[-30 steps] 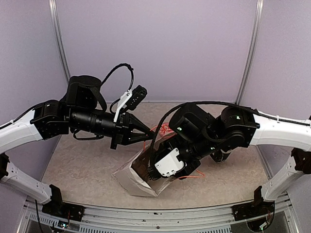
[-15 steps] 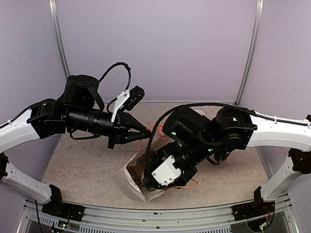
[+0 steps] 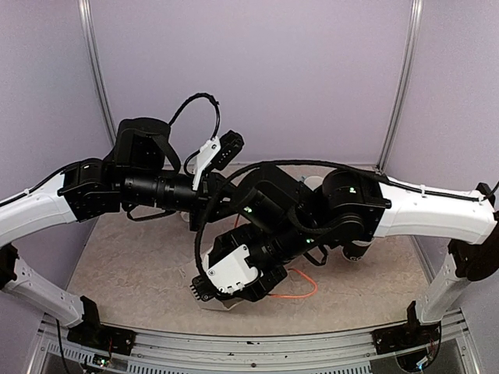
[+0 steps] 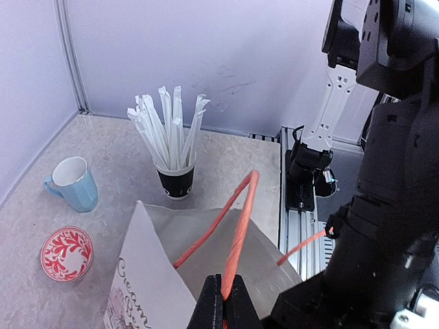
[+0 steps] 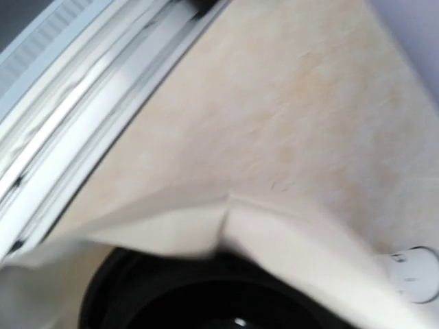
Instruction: Pack the takeout coffee
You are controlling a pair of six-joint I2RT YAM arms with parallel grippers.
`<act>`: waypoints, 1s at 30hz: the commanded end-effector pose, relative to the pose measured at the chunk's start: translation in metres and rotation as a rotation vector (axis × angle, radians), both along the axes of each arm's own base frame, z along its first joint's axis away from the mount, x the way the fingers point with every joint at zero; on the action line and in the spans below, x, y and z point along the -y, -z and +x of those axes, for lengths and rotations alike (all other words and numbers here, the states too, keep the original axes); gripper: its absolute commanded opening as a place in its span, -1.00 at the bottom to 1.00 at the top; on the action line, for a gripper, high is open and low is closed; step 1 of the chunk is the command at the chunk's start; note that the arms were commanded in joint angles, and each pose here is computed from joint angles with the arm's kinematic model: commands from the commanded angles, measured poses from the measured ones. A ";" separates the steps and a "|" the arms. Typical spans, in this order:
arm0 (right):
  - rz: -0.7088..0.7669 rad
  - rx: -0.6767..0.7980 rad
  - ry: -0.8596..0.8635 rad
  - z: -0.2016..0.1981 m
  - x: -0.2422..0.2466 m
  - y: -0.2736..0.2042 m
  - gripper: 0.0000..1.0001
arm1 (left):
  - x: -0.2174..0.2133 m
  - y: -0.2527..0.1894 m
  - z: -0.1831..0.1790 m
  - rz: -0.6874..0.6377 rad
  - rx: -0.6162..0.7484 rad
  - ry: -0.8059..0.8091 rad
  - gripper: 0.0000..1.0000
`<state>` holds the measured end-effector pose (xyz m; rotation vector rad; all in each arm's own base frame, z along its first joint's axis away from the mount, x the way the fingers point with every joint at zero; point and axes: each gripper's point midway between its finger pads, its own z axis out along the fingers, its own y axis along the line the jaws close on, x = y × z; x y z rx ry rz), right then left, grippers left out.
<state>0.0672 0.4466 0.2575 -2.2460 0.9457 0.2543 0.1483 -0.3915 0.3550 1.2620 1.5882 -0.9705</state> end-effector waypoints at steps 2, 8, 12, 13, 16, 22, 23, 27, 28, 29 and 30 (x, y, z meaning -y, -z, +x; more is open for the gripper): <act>0.068 0.033 0.061 0.010 -0.030 -0.010 -0.17 | 0.006 -0.021 0.008 -0.070 0.084 -0.012 -1.00; 0.033 0.049 0.073 0.012 -0.018 0.001 -0.17 | 0.005 0.009 0.012 0.007 0.032 -0.040 -1.00; 0.014 0.097 0.096 0.020 -0.006 0.000 -0.17 | -0.004 0.017 0.009 0.009 -0.007 -0.062 -0.99; 0.009 0.107 0.100 0.021 -0.002 0.000 -0.17 | -0.007 0.017 0.008 0.005 -0.015 -0.070 -0.99; -0.007 0.125 0.111 0.023 0.011 0.002 -0.16 | -0.015 0.015 0.006 -0.008 -0.006 -0.087 -0.98; -0.038 0.158 0.138 0.029 0.028 0.003 -0.17 | -0.025 0.010 0.006 -0.011 -0.033 -0.126 -0.77; -0.046 0.161 0.143 0.030 0.032 0.003 -0.17 | -0.026 0.008 0.007 -0.010 -0.033 -0.136 -0.60; -0.065 0.178 0.166 0.038 0.045 0.005 -0.17 | -0.027 -0.002 0.000 -0.004 -0.017 -0.146 -0.09; -0.073 0.182 0.172 0.039 0.049 0.009 -0.18 | -0.027 -0.007 -0.004 -0.009 -0.008 -0.141 -0.01; -0.079 0.187 0.176 0.041 0.053 0.012 -0.18 | -0.030 -0.011 -0.006 -0.019 0.002 -0.139 0.06; -0.085 0.188 0.180 0.042 0.056 0.014 -0.18 | -0.031 -0.014 -0.006 -0.028 0.012 -0.143 0.11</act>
